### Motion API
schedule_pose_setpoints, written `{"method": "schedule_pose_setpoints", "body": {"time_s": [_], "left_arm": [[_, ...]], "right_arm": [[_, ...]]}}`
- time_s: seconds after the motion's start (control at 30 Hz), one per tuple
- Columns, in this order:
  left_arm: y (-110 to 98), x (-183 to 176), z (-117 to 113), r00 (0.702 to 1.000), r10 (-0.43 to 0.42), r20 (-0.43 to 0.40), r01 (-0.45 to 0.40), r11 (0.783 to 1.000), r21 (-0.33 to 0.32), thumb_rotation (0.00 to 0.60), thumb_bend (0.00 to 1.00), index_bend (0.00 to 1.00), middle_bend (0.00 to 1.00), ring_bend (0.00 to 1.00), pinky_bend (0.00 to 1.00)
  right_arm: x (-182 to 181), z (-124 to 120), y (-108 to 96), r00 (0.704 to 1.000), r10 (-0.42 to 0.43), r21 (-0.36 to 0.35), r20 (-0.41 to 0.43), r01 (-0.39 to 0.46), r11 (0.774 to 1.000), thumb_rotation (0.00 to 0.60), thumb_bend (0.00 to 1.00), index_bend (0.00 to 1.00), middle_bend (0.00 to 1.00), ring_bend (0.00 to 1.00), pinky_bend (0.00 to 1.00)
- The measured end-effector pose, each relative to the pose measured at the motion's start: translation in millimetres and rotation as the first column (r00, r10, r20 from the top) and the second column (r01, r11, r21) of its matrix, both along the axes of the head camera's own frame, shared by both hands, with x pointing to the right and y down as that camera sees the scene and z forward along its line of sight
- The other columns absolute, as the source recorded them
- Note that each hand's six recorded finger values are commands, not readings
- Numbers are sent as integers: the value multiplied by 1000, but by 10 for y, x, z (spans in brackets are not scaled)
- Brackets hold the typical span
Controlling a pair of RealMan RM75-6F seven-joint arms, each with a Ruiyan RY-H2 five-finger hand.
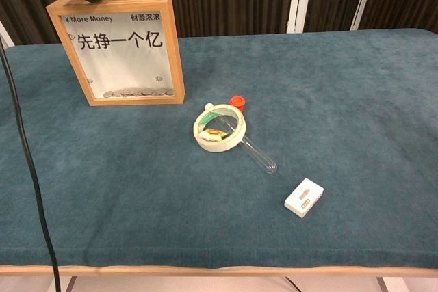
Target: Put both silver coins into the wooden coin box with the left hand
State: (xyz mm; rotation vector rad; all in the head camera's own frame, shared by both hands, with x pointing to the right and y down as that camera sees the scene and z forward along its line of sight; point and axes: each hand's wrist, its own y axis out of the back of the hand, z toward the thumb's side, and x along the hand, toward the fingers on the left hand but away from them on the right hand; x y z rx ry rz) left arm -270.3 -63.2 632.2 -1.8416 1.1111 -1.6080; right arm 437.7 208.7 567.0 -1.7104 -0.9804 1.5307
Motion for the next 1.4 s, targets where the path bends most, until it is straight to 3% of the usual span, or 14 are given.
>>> {"method": "schedule_pose_setpoints", "body": {"time_s": [0.4,0.77,1.03,1.4], "left_arm": [[22,24,33,1000,7,5,-7,1000,-8,600,634,714,1000,1000,1000],[27,36,31,1000,13,-7,-13,1000,-14,600,559,622,1000,1000,1000],[33,38,19,1000,19,-11,-19,1000,-11,600,550,610,1000,1000,1000],[30,35,19,1000,20,-15,-20,1000,-8,600,532,517,1000,1000,1000]], "right_arm": [[5,-7,-1,1000,2,2,1,-2,1000,600,97,0,0,0,28],[9,-8,-1,1000,2,2,1,-2,1000,600,97,0,0,0,28],[11,-6,-2,1000,3,2,-1,-3,1000,600,97,0,0,0,28],[16,-12,-3,1000,5,3,-1,-5,1000,600,97,0,0,0,28]]}}
